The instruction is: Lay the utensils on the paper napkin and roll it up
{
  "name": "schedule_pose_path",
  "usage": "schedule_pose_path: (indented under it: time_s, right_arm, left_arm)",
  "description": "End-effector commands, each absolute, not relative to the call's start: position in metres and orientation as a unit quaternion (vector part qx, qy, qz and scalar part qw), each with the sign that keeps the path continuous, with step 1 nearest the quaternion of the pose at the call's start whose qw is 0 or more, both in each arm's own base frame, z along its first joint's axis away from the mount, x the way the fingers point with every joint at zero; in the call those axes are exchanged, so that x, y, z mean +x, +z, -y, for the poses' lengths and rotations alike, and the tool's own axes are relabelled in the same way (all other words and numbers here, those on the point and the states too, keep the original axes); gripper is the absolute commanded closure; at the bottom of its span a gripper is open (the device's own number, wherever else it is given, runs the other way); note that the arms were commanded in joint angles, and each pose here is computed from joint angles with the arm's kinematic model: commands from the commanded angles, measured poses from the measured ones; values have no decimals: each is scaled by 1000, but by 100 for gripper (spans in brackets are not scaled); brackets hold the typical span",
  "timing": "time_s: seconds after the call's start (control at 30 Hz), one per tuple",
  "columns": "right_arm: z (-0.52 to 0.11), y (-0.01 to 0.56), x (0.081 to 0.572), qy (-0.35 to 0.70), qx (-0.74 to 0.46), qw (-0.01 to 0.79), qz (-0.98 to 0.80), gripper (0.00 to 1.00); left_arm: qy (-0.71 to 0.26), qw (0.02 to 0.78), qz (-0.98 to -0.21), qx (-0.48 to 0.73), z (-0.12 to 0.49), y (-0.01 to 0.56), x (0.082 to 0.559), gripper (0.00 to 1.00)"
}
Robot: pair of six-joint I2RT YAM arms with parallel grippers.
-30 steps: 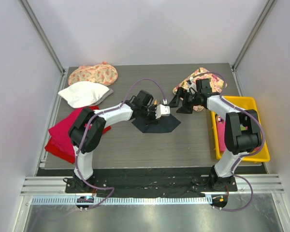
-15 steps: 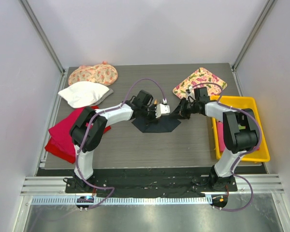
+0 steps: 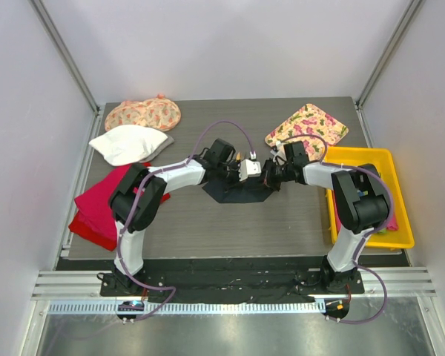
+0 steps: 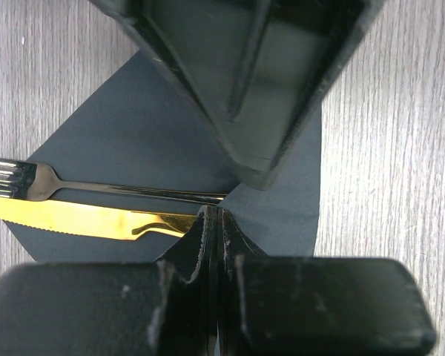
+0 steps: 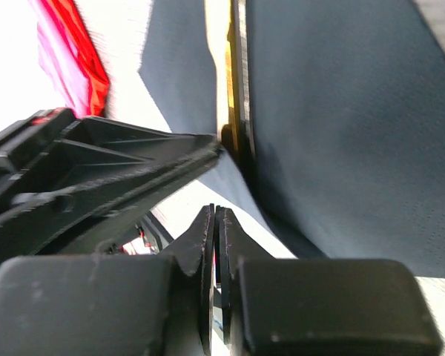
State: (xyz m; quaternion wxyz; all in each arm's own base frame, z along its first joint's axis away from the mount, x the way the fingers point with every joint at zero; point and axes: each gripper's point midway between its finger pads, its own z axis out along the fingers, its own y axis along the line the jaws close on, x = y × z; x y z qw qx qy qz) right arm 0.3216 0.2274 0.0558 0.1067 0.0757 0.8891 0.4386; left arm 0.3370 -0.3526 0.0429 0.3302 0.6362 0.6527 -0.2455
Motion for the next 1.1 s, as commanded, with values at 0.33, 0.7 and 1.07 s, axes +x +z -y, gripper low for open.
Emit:
schedule_pose_path:
  time_s: [0.33,0.7,1.07]
  right_arm:
    - [-234,30,313,426,75,89,-897,94]
    - [-223,6,308,378,78,79,-919,96]
    - [-220,0,308,364,83,74,-925,99]
  left_arm:
    - [-240,364,-643,629,360,51,356,100]
    - [-249,363,-672,595,357,62,360,90]
    - [-417,252,-815,314,320,127,316,69]
